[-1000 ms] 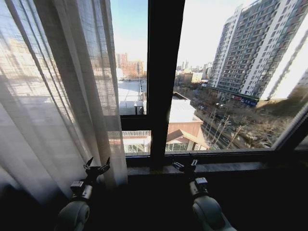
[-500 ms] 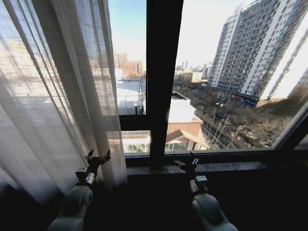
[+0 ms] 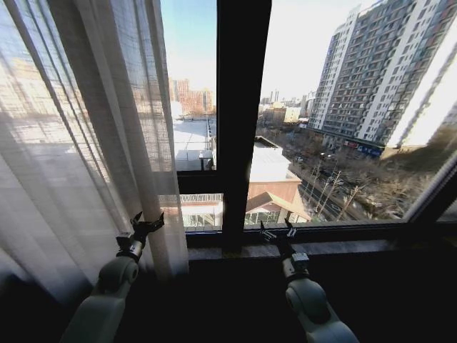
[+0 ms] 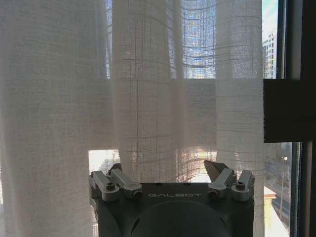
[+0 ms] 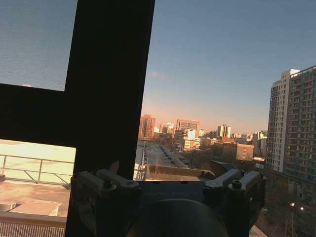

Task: Open the curtains by pulling them apart, changing their state from closed to fully open.

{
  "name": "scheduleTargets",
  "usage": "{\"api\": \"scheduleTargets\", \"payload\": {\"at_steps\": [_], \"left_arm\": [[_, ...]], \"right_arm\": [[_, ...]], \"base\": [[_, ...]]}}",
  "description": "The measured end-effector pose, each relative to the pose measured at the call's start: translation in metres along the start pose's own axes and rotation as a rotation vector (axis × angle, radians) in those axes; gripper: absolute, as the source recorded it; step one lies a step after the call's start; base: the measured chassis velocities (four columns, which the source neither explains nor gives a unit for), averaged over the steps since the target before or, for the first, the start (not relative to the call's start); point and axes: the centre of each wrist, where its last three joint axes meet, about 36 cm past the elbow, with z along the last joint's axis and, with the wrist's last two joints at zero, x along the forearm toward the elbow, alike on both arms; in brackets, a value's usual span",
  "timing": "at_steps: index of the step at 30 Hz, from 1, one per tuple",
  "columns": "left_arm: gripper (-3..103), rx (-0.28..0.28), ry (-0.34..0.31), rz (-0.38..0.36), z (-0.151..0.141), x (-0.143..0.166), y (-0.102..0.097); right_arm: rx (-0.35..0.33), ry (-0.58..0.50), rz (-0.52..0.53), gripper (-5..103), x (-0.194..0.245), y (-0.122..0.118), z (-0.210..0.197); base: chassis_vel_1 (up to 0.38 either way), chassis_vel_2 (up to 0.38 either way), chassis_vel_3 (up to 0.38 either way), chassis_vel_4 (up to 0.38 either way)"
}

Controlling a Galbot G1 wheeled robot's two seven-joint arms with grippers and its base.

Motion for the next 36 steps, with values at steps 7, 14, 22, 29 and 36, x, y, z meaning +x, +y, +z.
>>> {"api": "scheduleTargets", "payload": {"at_steps": [7, 14, 22, 29, 36], "left_arm": [[64, -0.002, 0.010, 0.056, 0.001, -0.013, -0.012], [36, -0.008, 0.008, 0.076, -0.005, -0.014, -0.014], [10, -0.002, 0.005, 0.085, -0.009, -0.006, -0.017], [0, -0.003, 0.000, 0.079, -0.011, 0.001, -0.015], [0, -0.004, 0.000, 0.079, -0.011, 0.009, -0.015]], "right_arm": [[0.002, -0.011, 0.023, 100, 0.001, -0.006, -0.004], [0.003, -0.020, 0.044, 100, 0.002, -0.009, -0.008], [-0.002, -0.014, 0.055, 100, 0.002, -0.007, -0.011], [-0.050, 0.006, 0.045, 100, 0.003, -0.002, -0.018], [-0.016, 0.021, 0.023, 100, 0.008, 0.002, -0.019]], "base": [[0.000, 0.000, 0.000, 0.000], [0.000, 0.000, 0.000, 0.000], [0.000, 0.000, 0.000, 0.000], [0.000, 0.000, 0.000, 0.000], [0.000, 0.000, 0.000, 0.000]]}}
